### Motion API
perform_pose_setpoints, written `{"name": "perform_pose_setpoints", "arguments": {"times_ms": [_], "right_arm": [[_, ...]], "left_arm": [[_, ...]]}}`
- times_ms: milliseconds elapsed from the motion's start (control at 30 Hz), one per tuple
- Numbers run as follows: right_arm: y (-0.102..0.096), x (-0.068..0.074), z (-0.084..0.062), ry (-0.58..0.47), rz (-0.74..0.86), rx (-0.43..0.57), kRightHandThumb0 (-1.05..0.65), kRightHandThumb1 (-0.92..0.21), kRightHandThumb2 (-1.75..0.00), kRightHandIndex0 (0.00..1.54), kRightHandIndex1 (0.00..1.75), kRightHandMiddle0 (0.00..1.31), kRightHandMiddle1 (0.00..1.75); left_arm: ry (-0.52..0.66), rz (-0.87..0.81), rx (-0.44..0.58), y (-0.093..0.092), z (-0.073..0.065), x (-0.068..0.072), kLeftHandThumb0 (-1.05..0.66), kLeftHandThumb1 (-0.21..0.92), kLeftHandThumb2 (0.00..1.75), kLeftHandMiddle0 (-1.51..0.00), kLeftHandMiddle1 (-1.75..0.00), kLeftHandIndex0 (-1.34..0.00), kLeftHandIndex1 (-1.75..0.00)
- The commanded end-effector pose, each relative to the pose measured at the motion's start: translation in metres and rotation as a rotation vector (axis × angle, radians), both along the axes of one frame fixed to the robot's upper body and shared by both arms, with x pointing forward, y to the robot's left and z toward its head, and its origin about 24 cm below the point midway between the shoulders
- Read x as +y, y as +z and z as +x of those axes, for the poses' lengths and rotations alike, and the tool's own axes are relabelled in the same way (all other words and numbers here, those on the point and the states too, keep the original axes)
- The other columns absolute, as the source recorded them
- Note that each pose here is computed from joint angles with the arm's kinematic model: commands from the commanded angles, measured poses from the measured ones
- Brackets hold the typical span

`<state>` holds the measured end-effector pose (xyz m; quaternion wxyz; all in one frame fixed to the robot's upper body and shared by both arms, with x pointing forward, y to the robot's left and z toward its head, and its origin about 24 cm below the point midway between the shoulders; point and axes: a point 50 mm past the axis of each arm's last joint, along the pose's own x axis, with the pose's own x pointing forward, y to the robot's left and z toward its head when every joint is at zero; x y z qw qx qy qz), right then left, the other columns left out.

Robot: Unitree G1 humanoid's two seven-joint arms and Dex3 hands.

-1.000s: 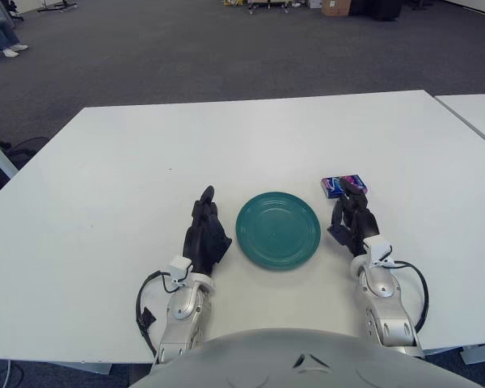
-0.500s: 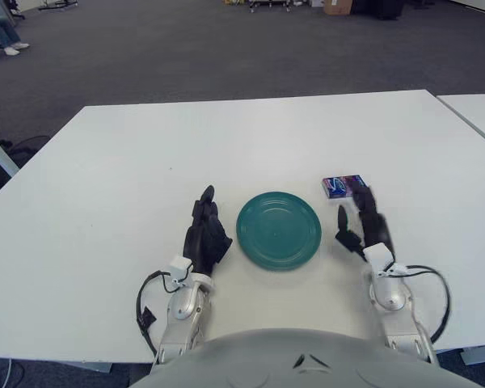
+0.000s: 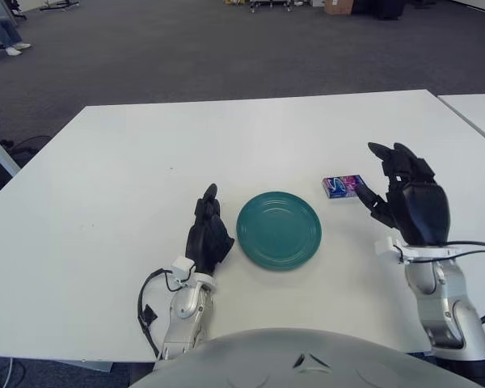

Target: Put the gum into the plate.

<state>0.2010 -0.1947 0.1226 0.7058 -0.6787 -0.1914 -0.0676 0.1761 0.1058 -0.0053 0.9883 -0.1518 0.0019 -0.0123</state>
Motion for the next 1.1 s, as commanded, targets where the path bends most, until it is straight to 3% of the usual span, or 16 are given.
{"name": "perform_pose_setpoints", "arguments": {"times_ms": [0,133,267,367,567,667,1067], "right_arm": [[0.011,0.007,0.006,0.009,-0.118,0.022,-0.85,-0.92,-0.54,0.37,0.03,0.00,0.77],[0.010,0.008,0.012,0.007,-0.190,0.095,-0.88,-0.92,-0.59,0.33,0.01,0.00,0.70],[-0.013,0.001,0.046,-0.006,-0.243,0.216,-0.90,-0.92,-0.64,0.29,0.01,0.00,0.60],[-0.022,0.001,0.057,-0.008,-0.251,0.256,-0.91,-0.92,-0.67,0.26,0.00,0.00,0.53],[-0.032,0.003,0.067,-0.009,-0.241,0.345,-0.93,-0.92,-0.66,0.23,0.00,0.00,0.45],[-0.053,0.000,0.074,-0.012,-0.208,0.402,-0.94,-0.92,-0.67,0.24,0.01,0.00,0.44],[-0.079,-0.005,0.092,0.004,-0.141,0.529,-0.90,-0.92,-0.86,0.27,0.01,0.00,0.39]], "left_arm": [[-0.001,-0.041,0.023,-0.005,0.002,-0.009,-0.96,0.92,0.99,-0.08,0.00,0.00,-0.46],[-0.002,-0.038,0.009,-0.004,0.003,-0.010,-0.96,0.92,0.99,-0.08,0.00,0.00,-0.47],[0.001,-0.041,0.014,-0.002,0.003,-0.012,-0.95,0.92,0.99,-0.08,0.00,0.00,-0.46],[0.000,-0.040,0.012,-0.001,0.003,-0.012,-0.94,0.92,0.99,-0.08,0.00,0.00,-0.45],[-0.003,-0.043,0.011,0.001,0.004,-0.011,-0.94,0.92,0.99,-0.07,0.00,0.00,-0.44],[0.008,-0.050,0.035,0.001,0.004,-0.010,-0.94,0.92,0.99,-0.07,0.00,0.00,-0.44],[0.022,-0.060,0.086,0.001,0.003,-0.012,-0.91,0.92,0.97,-0.11,-0.02,0.00,-0.50]]}}
